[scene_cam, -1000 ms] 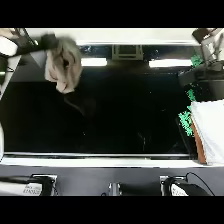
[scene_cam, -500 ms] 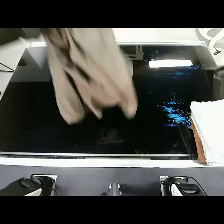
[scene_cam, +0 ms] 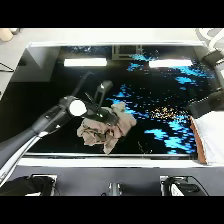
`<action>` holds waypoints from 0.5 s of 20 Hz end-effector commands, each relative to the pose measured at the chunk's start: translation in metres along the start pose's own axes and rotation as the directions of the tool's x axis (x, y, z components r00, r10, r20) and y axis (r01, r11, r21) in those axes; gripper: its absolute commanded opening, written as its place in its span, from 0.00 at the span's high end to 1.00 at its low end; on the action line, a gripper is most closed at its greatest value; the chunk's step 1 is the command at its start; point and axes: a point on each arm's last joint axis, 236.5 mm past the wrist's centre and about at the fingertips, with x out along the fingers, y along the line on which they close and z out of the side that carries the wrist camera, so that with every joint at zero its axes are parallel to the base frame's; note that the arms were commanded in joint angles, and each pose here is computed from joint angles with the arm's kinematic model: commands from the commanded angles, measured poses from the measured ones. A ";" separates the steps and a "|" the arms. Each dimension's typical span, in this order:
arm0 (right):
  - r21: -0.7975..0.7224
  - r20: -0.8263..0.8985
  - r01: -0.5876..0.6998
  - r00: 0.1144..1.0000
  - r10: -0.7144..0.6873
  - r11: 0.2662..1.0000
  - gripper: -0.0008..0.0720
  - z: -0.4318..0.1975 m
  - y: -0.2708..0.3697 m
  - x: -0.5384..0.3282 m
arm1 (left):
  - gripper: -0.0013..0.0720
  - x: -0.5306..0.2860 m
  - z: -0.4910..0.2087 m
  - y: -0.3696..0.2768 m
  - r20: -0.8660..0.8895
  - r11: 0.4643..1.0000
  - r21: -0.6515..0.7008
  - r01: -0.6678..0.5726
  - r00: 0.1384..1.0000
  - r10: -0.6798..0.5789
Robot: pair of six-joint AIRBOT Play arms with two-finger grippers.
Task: Fold the shirts.
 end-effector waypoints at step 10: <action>0.213 -0.015 -0.573 0.808 0.589 0.791 0.02 -0.038 0.142 0.139 | 0.15 -0.157 -0.089 0.220 -0.250 0.852 -0.313 -0.419 0.902 0.352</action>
